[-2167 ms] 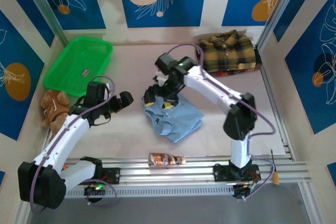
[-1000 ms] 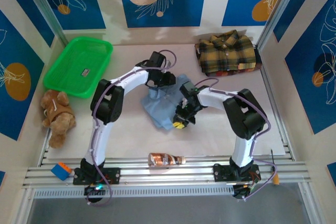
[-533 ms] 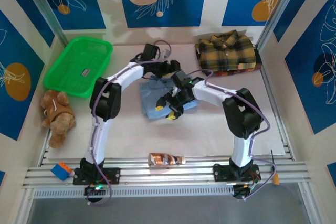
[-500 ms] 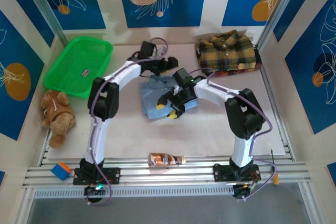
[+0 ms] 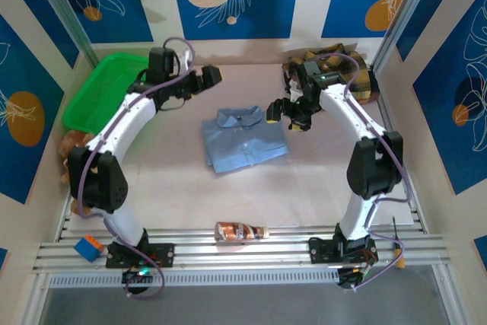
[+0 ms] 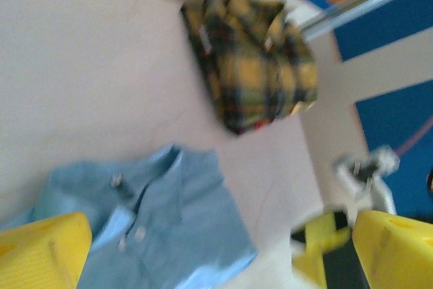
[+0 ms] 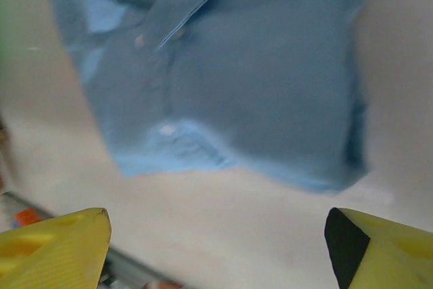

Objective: Fold and stack the long sleeve shirts

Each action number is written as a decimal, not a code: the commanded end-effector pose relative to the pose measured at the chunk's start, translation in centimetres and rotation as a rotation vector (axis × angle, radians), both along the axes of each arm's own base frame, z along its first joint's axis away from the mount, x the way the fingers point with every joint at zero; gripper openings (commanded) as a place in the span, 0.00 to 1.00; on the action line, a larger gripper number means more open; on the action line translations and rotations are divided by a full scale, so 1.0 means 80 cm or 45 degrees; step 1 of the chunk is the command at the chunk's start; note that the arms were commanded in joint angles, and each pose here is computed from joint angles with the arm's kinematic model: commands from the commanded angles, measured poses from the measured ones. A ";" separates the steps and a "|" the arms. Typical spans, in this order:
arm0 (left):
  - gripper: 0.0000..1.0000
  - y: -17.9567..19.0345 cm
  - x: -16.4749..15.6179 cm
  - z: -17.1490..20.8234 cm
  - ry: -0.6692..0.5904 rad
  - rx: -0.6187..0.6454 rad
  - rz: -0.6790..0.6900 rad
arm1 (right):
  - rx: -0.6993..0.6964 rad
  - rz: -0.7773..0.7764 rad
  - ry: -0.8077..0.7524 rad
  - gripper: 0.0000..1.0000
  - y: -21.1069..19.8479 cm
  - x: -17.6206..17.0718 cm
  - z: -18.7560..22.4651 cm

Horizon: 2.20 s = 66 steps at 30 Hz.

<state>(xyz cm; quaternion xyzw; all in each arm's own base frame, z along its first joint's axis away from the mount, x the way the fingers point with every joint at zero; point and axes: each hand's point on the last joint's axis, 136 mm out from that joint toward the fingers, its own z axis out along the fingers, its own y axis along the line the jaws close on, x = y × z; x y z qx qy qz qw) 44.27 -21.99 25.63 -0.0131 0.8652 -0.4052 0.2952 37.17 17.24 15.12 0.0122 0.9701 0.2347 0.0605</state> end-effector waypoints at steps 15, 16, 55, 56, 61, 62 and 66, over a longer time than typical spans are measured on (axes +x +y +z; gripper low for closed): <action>0.93 -0.017 -0.090 -0.237 0.422 0.233 0.063 | -0.034 0.155 0.097 0.83 0.019 0.059 -0.138; 0.93 -0.019 -0.090 -0.242 0.428 0.238 0.055 | -0.037 0.154 0.108 0.82 0.021 0.058 -0.142; 1.00 -0.059 -0.009 0.037 -0.262 0.012 -0.001 | -1.162 0.040 -0.799 0.00 -0.091 0.223 0.116; 1.00 -0.058 -0.009 0.045 -0.275 0.013 -0.002 | -1.171 0.030 -0.813 0.00 -0.095 0.226 0.122; 1.00 -0.049 -0.011 0.055 -0.302 0.045 0.009 | -1.154 -0.021 -0.894 0.00 -0.108 0.238 0.154; 1.00 -0.047 -0.012 0.053 -0.300 0.051 0.013 | -1.143 -0.032 -0.910 0.00 -0.109 0.240 0.161; 1.00 -0.037 -0.014 0.042 -0.280 0.061 0.031 | -1.097 -0.065 -0.953 0.00 -0.113 0.240 0.182</action>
